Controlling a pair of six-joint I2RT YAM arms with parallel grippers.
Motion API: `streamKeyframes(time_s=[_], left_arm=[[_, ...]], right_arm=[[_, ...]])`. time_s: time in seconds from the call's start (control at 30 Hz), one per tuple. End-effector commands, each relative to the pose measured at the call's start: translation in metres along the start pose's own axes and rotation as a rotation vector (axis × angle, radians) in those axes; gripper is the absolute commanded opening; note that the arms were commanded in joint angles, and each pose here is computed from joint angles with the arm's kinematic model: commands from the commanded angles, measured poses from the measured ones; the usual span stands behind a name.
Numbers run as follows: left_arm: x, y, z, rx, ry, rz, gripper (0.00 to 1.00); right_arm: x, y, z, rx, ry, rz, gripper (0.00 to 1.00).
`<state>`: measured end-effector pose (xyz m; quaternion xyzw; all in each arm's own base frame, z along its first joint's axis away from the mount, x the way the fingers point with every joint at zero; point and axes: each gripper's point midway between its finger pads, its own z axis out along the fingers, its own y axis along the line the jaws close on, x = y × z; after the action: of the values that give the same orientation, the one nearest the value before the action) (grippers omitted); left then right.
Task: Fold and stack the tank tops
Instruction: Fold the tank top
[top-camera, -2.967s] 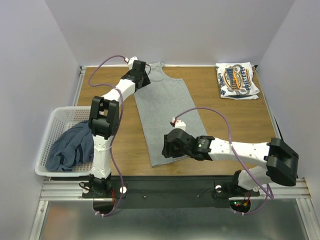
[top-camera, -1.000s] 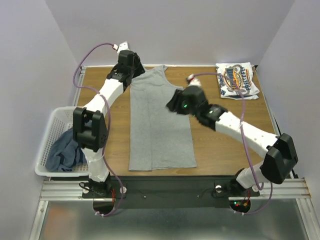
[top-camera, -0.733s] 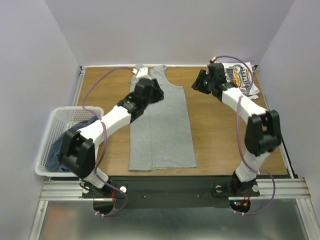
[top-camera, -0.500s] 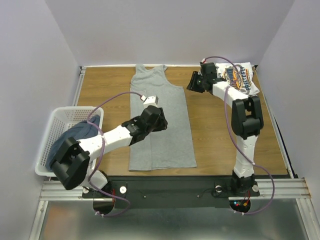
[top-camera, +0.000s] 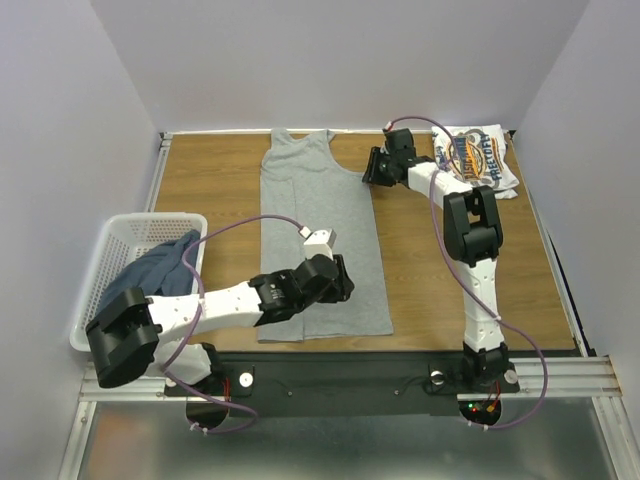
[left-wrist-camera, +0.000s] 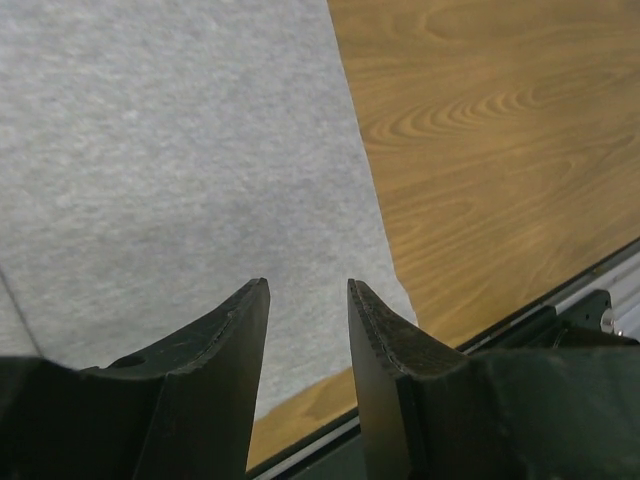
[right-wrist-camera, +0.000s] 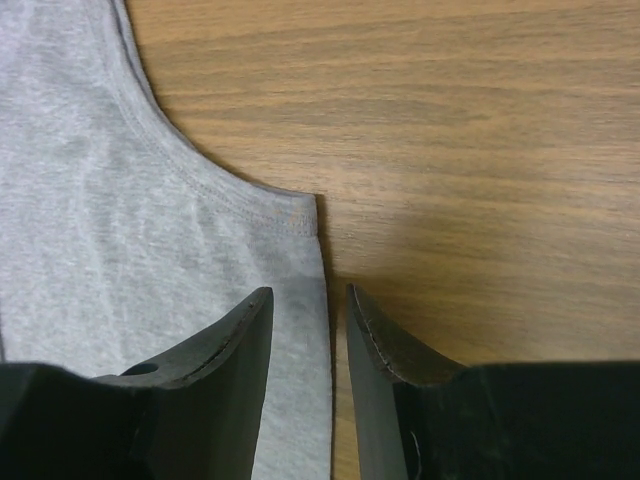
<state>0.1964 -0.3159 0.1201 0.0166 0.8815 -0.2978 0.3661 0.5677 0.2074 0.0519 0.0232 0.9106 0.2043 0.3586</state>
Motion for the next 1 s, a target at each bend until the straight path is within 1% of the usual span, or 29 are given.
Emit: streamKeyframes(time_s=[0.0,0.4,0.47,0.53,0.57,0.63,0.73,0.77,0.8,0.83,0.87,0.97], left_arm=[[0.013,-0.013,-0.003,0.017,-0.007,-0.014,0.48],[0.050,-0.041,0.001,0.020,0.052,0.061,0.48],[0.050,-0.053,0.001,0.036,0.051,0.076,0.47],[0.060,-0.061,0.006,0.037,0.071,0.112,0.47],[0.058,-0.071,0.006,0.048,0.069,0.120,0.47],[0.076,-0.071,0.012,0.019,0.107,0.174,0.47],[0.094,-0.081,0.020,0.003,0.146,0.220,0.47],[0.095,-0.089,0.021,0.010,0.148,0.223,0.47],[0.104,-0.087,0.027,-0.008,0.165,0.243,0.47],[0.109,-0.086,0.028,-0.022,0.177,0.260,0.48],[0.111,-0.095,0.029,-0.014,0.175,0.267,0.48],[0.123,-0.092,0.035,-0.047,0.195,0.300,0.52]], right_arm=[[-0.011,0.009,0.013,0.017,-0.050,-0.043,0.41],[-0.008,-0.004,0.025,0.074,-0.057,-0.063,0.40],[-0.005,-0.006,0.027,0.081,-0.051,-0.064,0.39],[-0.003,-0.008,0.028,0.083,-0.047,-0.067,0.36],[-0.002,-0.008,0.028,0.081,-0.044,-0.068,0.35],[-0.001,-0.007,0.029,0.077,-0.041,-0.069,0.33],[-0.002,-0.007,0.030,0.076,-0.044,-0.071,0.30],[-0.002,-0.007,0.030,0.074,-0.045,-0.074,0.29],[-0.004,-0.006,0.030,0.073,-0.047,-0.073,0.28],[-0.004,-0.006,0.030,0.073,-0.047,-0.075,0.28],[-0.002,-0.007,0.031,0.074,-0.045,-0.074,0.27],[-0.003,-0.007,0.031,0.074,-0.044,-0.075,0.26]])
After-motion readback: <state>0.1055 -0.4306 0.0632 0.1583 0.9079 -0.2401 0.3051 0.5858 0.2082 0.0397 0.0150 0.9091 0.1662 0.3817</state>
